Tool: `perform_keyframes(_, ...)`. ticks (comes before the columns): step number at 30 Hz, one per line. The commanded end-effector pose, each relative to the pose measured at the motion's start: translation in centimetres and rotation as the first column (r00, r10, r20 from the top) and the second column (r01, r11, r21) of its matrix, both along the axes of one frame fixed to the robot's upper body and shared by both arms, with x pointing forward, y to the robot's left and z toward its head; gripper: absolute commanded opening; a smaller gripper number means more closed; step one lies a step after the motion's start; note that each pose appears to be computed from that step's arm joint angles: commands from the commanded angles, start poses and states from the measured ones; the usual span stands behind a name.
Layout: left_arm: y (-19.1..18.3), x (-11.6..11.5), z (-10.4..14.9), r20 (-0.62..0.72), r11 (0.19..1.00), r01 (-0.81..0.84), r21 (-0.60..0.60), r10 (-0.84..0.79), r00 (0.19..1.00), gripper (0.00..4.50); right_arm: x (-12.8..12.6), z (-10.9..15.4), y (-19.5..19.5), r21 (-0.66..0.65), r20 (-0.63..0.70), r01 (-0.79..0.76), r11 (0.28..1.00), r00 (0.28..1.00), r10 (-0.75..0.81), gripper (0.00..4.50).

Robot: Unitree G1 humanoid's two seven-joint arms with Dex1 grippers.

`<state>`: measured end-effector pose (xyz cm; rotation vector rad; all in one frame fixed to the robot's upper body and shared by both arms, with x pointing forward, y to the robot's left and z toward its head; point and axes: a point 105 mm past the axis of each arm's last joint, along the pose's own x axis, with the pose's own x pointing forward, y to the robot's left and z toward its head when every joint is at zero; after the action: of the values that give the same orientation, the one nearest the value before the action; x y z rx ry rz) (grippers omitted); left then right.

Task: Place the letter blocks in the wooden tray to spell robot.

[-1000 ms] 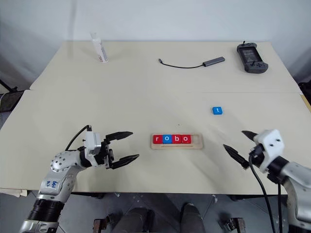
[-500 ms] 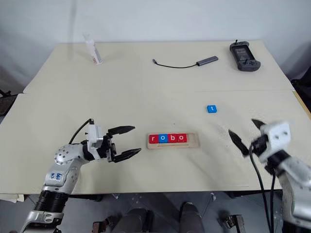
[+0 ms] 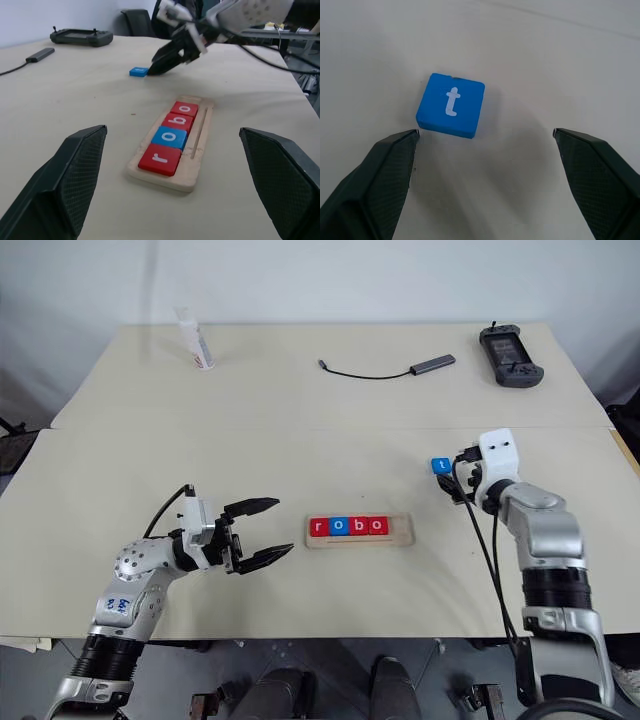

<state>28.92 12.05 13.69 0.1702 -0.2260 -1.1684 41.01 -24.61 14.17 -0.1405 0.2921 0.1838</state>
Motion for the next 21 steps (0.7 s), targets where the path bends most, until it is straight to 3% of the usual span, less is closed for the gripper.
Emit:
perform_keyframes(1, 0.2, -0.5, 0.8, 0.050, 1.000, -0.018, 0.006, 0.018, 0.999, 4.50, 0.6, 0.1, 0.7, 0.020, 0.021, 0.012, 1.000, 1.000, -0.012, 4.31)
perform_keyframes(4, 0.3, -0.7, 0.7, 0.046, 1.000, -0.022, 0.007, 0.022, 0.999, 4.50, 0.6, -0.3, 1.8, 0.023, 0.019, -0.018, 1.000, 1.000, 0.018, 3.61)
perform_keyframes(10, 0.2, -0.9, 0.7, 0.043, 1.000, -0.008, 0.009, 0.008, 0.999, 4.50, 1.0, -0.5, 1.8, 0.022, 0.032, 0.014, 1.000, 0.999, -0.015, 1.52)
perform_keyframes(16, -0.3, -0.8, 1.0, 0.044, 1.000, 0.017, 0.005, -0.017, 0.999, 4.50, 0.0, 0.8, 1.7, 0.011, 0.090, 0.022, 1.000, 0.996, -0.023, 1.47)
perform_keyframes(21, -0.7, -0.7, 0.6, 0.026, 0.999, 0.052, 0.003, -0.052, 0.998, 4.50, -3.5, 2.1, 1.5, 0.027, 0.092, 0.049, 0.998, 0.994, -0.051, 1.47)
